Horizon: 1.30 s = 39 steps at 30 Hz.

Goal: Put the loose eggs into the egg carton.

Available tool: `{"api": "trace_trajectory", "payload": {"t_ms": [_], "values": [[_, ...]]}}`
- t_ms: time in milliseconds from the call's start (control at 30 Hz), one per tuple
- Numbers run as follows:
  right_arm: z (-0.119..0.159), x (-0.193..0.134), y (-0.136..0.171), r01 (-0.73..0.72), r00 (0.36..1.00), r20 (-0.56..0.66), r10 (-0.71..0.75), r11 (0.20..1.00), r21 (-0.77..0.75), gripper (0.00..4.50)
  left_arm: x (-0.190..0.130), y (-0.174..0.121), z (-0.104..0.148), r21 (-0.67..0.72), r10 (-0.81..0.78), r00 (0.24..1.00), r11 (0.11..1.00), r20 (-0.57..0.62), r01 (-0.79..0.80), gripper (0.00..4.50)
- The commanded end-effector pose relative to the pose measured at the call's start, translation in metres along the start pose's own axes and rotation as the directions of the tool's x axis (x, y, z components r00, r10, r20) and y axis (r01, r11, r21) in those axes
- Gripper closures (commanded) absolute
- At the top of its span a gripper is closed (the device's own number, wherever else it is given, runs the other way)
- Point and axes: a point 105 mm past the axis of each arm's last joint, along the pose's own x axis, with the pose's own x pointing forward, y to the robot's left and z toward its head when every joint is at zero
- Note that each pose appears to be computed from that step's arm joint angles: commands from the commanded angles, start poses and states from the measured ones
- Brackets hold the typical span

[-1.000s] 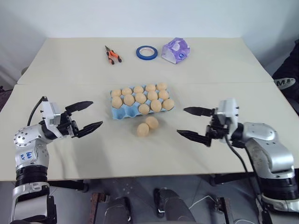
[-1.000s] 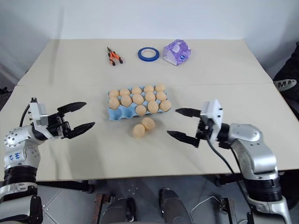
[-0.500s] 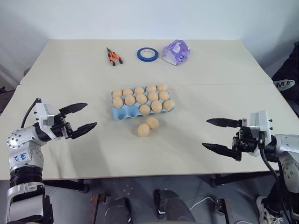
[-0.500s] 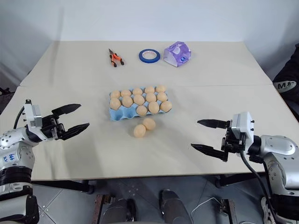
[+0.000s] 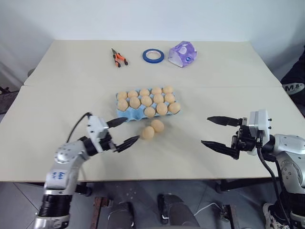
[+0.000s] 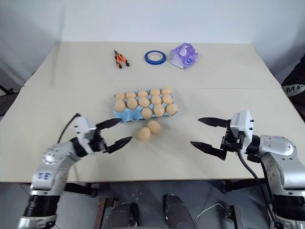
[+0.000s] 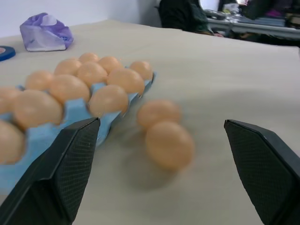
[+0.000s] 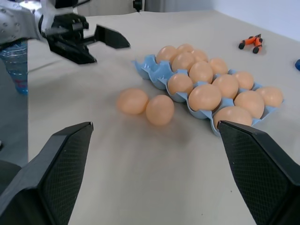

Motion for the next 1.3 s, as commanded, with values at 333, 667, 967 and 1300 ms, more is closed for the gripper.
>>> {"api": "trace_trajectory", "payload": {"t_ms": [333,667,967,1300], "values": [[0.011,0.009,0.002,0.009,0.999,0.039,-0.008,0.999,-0.042,0.05,0.035,0.001,-0.023,0.078,0.1,0.982,0.993,-0.163,-0.088,0.0],[0.011,0.009,0.002,0.031,0.999,0.038,-0.03,0.999,-0.041,0.0,0.049,0.007,-0.03,0.095,0.104,0.973,0.992,-0.204,-0.086,0.62],[0.01,0.009,0.002,0.04,0.999,0.037,-0.039,0.998,-0.038,0.0,0.043,0.009,-0.02,0.092,0.101,0.978,0.992,-0.181,-0.086,2.54],[0.009,0.009,0.003,0.033,0.999,0.034,-0.031,0.999,-0.033,0.0,0.032,0.028,0.061,0.062,0.026,0.992,0.997,0.125,-0.034,2.56]]}}
